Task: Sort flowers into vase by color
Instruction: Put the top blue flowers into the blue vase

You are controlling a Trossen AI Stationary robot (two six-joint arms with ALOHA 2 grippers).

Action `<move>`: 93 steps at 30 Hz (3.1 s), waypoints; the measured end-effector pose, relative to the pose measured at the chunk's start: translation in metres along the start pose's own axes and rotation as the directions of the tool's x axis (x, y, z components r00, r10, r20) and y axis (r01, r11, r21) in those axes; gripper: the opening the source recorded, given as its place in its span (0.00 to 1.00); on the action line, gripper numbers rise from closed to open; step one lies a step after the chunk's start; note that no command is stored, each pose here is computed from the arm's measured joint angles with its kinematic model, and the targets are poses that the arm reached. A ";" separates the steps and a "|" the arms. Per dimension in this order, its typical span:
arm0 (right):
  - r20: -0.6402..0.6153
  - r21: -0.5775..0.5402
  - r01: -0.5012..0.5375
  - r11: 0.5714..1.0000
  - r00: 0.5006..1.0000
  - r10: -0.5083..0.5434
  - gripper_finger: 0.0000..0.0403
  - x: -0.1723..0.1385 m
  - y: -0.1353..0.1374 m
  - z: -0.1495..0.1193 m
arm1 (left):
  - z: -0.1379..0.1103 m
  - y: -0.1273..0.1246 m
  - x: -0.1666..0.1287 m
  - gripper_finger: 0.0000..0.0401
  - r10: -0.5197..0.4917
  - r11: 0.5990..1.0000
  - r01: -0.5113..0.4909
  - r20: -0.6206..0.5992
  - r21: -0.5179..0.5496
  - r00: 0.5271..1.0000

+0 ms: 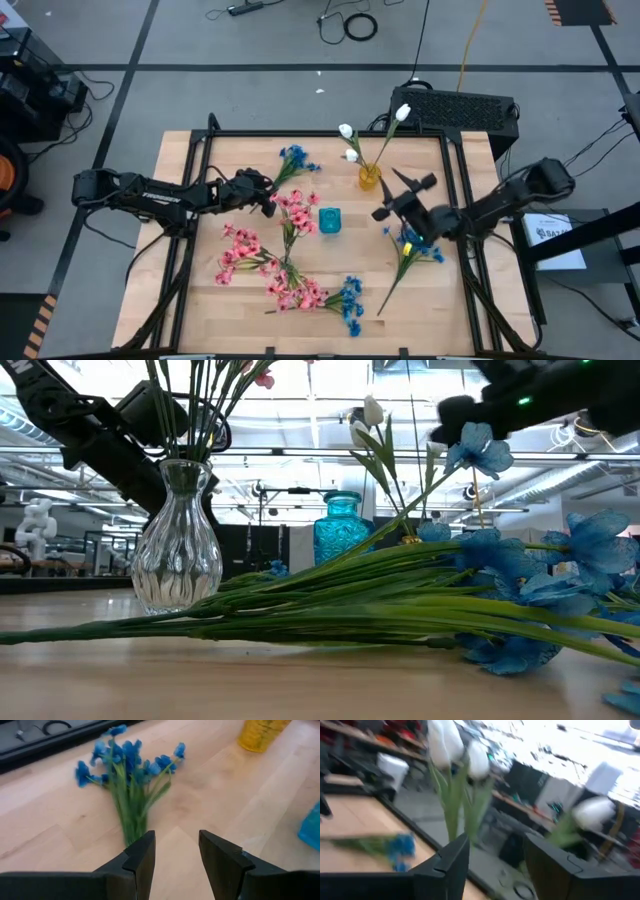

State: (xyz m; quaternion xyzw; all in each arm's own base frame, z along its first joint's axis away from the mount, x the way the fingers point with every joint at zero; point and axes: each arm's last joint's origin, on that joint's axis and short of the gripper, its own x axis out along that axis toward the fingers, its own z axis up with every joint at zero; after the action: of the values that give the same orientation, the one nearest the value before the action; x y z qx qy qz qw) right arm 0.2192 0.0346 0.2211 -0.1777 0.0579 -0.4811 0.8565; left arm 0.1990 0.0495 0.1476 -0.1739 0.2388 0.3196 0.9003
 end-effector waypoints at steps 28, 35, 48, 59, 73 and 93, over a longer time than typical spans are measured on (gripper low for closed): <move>0.059 0.186 -0.340 0.922 0.940 0.336 0.46 -0.115 0.012 -0.003 | 0.001 0.025 0.006 0.71 0.142 0.990 -0.141 -0.050 0.024 0.989; 0.065 0.188 -0.400 0.897 0.916 0.395 0.46 -0.106 0.019 -0.008 | -0.001 0.026 0.010 0.74 0.129 0.979 -0.115 -0.072 0.171 0.989; 0.071 0.170 -0.517 0.839 0.856 0.512 0.46 -0.075 0.028 -0.011 | -0.018 0.027 0.035 0.74 0.101 0.967 -0.060 -0.156 0.248 0.983; 0.033 0.101 -0.488 0.867 0.873 0.487 0.46 -0.061 0.028 -0.017 | -0.022 0.031 0.043 0.65 0.123 0.959 -0.075 -0.166 0.272 0.978; 0.047 0.086 -0.538 0.838 0.843 0.536 0.46 -0.047 0.029 -0.016 | -0.021 0.035 0.044 0.07 0.071 0.970 -0.023 -0.194 0.243 0.978; 0.071 0.138 -0.556 0.820 0.831 0.552 0.46 -0.047 0.029 -0.013 | 0.056 0.020 0.011 0.04 -0.022 0.998 -0.013 0.480 0.068 0.877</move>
State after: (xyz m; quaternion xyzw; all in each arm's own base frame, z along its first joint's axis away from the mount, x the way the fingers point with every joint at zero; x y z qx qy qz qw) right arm 0.2139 0.0849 0.1947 -0.0937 0.0580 -0.2121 0.9710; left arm 0.2110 0.0956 0.1844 -0.0586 0.0183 0.3422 0.9376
